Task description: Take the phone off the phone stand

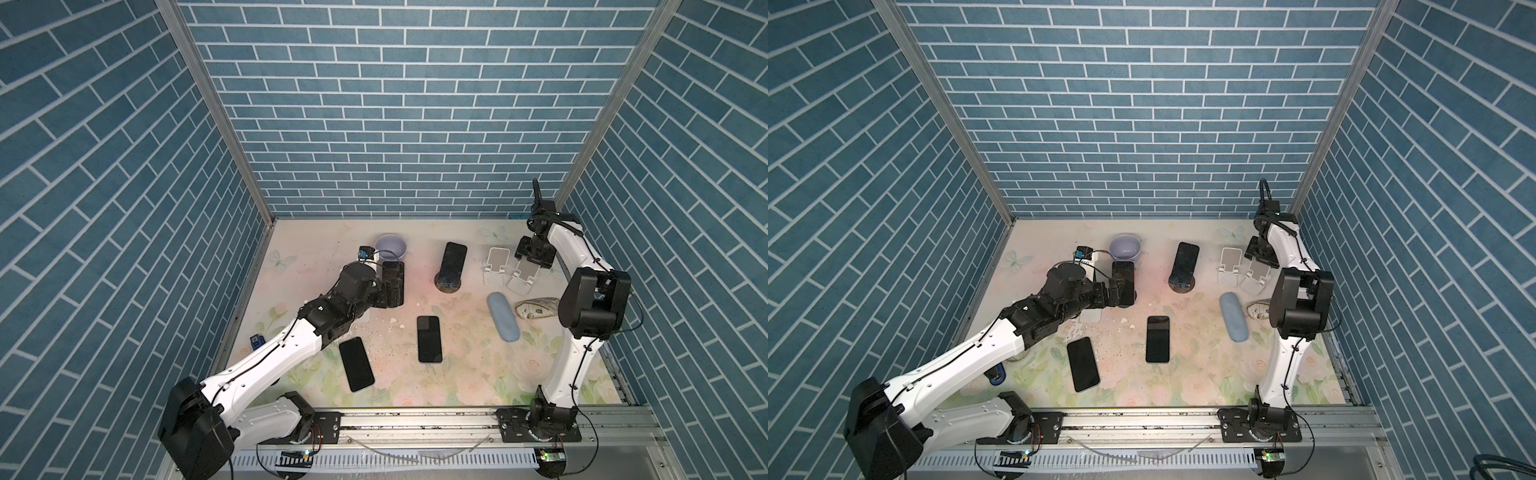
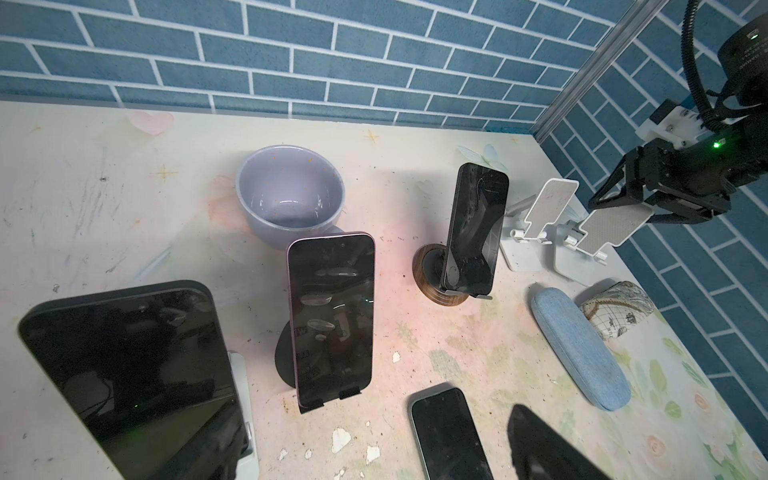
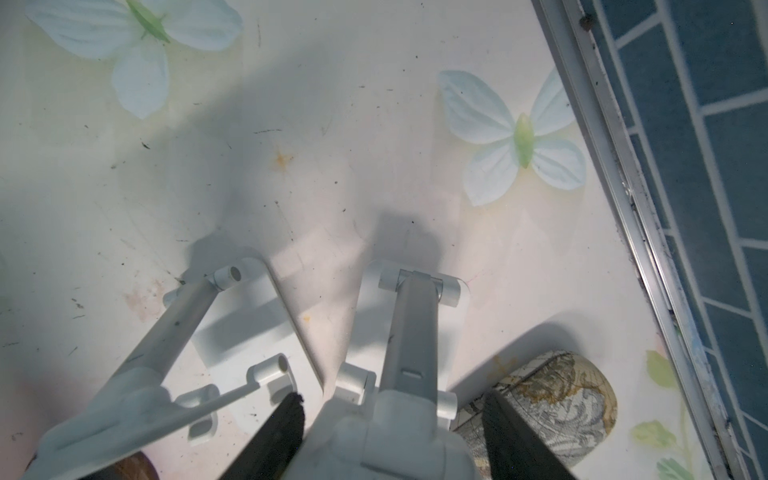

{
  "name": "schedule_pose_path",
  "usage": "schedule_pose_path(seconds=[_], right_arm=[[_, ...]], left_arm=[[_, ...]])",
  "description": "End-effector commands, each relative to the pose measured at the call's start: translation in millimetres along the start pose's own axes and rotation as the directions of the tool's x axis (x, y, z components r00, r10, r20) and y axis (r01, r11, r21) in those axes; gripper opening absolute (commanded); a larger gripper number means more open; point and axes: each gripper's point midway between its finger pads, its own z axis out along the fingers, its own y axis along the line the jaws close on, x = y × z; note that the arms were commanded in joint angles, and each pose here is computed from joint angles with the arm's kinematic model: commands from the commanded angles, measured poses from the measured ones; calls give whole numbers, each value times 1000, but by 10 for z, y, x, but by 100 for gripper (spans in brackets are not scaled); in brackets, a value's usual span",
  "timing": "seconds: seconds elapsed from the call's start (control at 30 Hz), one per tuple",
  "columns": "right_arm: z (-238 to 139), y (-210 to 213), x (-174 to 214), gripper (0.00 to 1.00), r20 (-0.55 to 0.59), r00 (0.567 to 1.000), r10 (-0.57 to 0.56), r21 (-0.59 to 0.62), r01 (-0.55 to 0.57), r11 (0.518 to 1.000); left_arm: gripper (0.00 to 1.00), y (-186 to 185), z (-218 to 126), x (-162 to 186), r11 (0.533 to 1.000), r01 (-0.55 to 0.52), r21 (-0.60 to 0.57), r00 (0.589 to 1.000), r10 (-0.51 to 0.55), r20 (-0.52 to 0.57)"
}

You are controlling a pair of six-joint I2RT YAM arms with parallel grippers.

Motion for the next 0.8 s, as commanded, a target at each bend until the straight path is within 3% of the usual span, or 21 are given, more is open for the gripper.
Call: schedule_pose_path(seconds=[0.0, 0.5, 0.77], right_arm=[[-88, -62, -49, 43, -3, 999, -40, 27, 40, 999], [-113, -81, -4, 46, -29, 998, -58, 34, 59, 998], [-193, 28, 61, 46, -6, 998, 56, -32, -56, 998]], left_arm=[[100, -72, -67, -150, 1000, -7, 12, 999, 6, 41], [100, -89, -105, -142, 1000, -16, 5, 999, 16, 46], [100, -97, -107, -139, 1000, -26, 8, 999, 26, 45]])
